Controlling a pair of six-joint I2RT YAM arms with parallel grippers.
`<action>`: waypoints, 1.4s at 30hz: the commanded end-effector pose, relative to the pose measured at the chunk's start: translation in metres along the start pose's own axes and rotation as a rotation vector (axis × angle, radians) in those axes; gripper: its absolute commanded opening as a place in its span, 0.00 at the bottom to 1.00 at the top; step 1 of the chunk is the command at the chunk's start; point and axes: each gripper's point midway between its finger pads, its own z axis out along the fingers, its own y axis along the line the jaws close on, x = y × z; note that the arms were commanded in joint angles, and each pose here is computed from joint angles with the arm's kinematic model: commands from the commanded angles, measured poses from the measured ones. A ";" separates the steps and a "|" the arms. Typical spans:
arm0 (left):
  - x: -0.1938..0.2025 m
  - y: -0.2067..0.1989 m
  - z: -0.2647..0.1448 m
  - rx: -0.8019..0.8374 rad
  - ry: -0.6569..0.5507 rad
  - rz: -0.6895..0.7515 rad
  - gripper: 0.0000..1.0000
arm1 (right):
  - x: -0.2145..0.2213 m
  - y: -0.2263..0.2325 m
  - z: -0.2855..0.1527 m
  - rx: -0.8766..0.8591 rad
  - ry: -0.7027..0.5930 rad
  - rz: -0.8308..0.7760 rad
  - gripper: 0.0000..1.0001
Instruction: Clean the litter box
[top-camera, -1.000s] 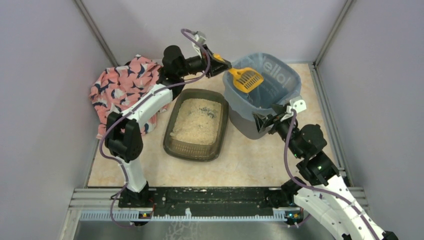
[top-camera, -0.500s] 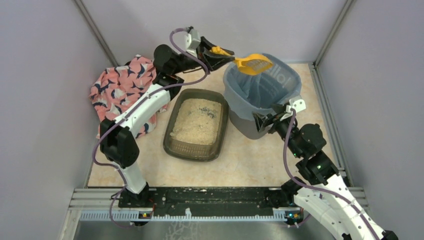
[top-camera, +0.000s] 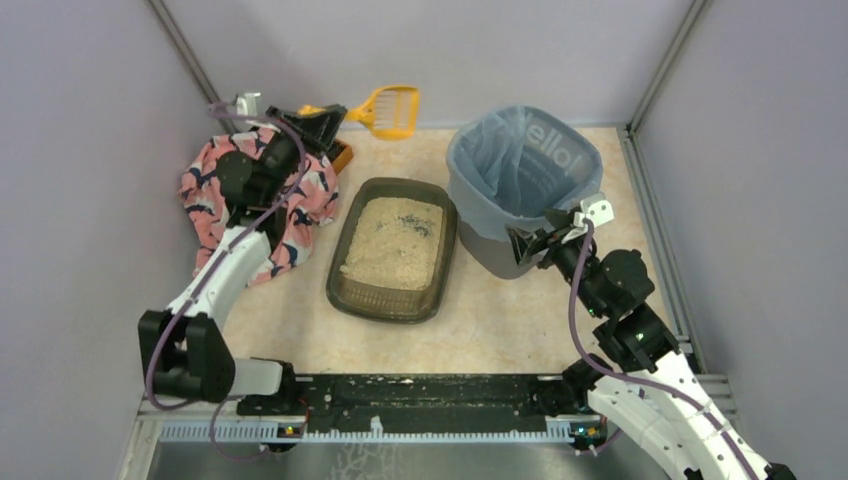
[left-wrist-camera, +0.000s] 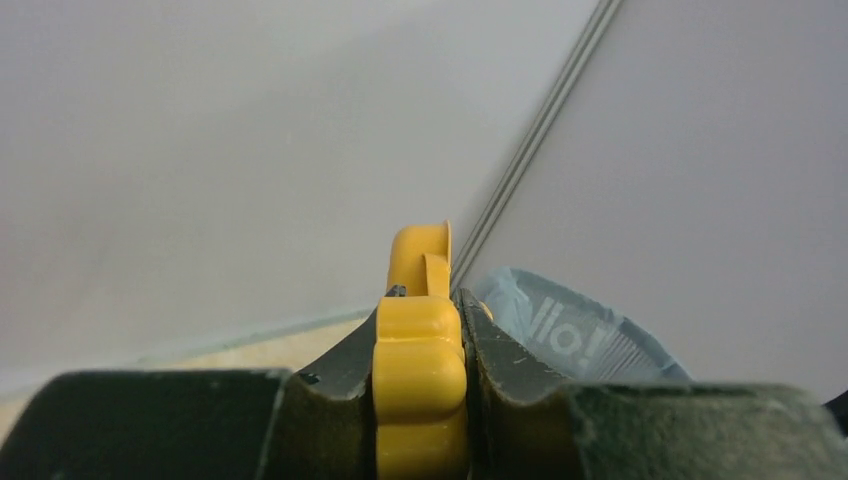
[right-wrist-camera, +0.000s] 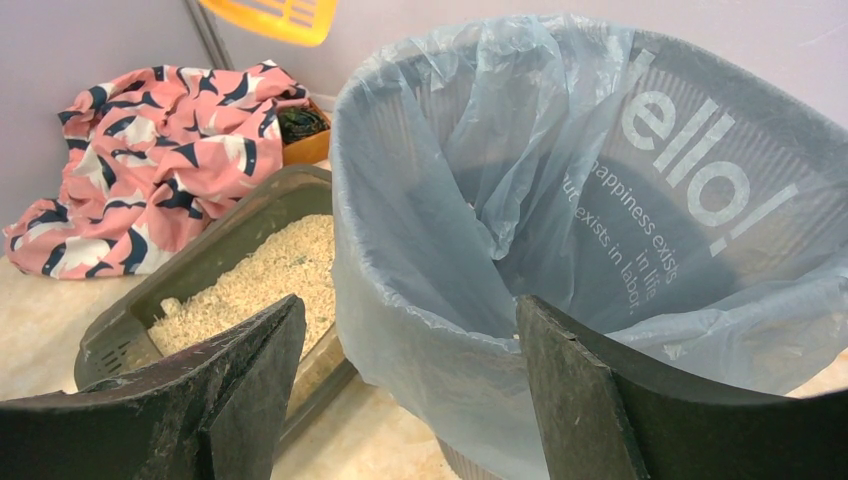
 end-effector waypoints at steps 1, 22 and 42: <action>0.005 -0.001 -0.038 -0.092 -0.033 -0.076 0.00 | -0.003 0.003 0.003 -0.012 -0.011 0.017 0.78; 0.231 0.082 -0.166 -0.506 0.530 -0.440 0.98 | 0.002 0.007 0.007 -0.028 0.016 0.025 0.78; 0.175 0.104 -0.210 -0.891 0.611 -0.119 0.98 | 0.005 0.016 0.008 -0.077 0.017 0.052 0.78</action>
